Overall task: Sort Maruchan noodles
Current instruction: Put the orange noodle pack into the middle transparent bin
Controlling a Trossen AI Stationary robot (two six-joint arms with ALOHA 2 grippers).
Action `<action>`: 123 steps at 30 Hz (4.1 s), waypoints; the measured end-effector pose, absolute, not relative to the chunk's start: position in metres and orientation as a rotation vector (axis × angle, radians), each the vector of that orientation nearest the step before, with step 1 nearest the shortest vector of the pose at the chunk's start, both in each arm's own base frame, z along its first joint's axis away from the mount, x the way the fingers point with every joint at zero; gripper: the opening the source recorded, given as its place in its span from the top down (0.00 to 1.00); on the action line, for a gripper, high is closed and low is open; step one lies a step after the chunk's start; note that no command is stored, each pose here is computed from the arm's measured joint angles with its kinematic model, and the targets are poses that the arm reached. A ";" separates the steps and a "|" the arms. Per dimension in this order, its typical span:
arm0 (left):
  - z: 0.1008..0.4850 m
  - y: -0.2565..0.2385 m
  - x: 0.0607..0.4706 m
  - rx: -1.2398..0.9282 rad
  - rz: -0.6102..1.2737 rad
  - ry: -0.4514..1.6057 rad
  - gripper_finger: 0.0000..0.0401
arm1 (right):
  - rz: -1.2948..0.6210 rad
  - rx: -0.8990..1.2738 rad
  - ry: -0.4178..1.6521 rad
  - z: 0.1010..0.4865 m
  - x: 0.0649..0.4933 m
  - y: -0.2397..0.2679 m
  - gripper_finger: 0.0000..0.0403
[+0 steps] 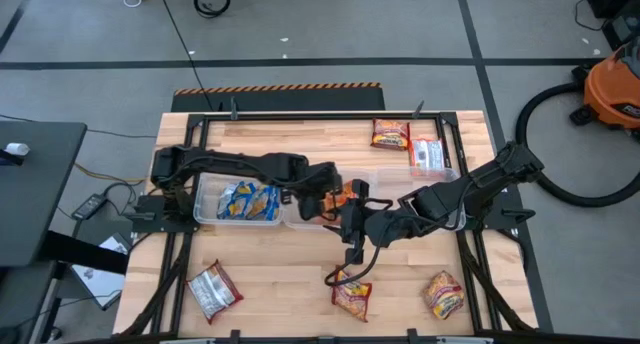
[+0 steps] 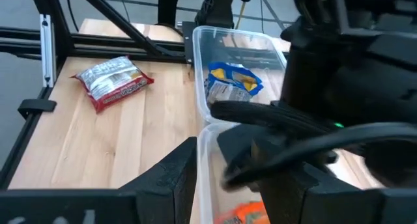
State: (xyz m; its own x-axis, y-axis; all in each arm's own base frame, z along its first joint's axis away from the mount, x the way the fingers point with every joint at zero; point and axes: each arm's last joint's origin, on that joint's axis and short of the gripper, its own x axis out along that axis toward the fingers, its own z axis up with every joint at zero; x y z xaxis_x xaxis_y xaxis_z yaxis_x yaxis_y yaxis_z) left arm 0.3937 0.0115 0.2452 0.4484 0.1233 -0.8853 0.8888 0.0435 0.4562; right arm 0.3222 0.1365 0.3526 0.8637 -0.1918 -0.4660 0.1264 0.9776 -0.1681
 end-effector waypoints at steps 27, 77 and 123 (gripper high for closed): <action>0.246 0.015 0.414 1.367 -0.657 0.863 0.84 | -0.523 0.441 0.469 0.417 0.194 0.061 0.62; 0.428 -0.049 0.200 0.123 0.090 0.719 0.63 | -1.512 1.109 1.010 0.208 0.156 -0.136 0.59; 0.435 -0.060 0.197 0.042 0.142 0.627 0.63 | -1.331 1.345 1.098 0.151 0.147 -0.162 0.55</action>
State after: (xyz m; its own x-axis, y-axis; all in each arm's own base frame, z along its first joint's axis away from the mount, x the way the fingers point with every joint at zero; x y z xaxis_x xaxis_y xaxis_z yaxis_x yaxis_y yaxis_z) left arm 0.1975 -0.0600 0.4349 0.8002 0.1449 -0.5820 -0.1197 0.9894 0.0817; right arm 0.1474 -0.1619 0.1514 0.0181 -0.0093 -0.9998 0.9832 -0.1814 0.0195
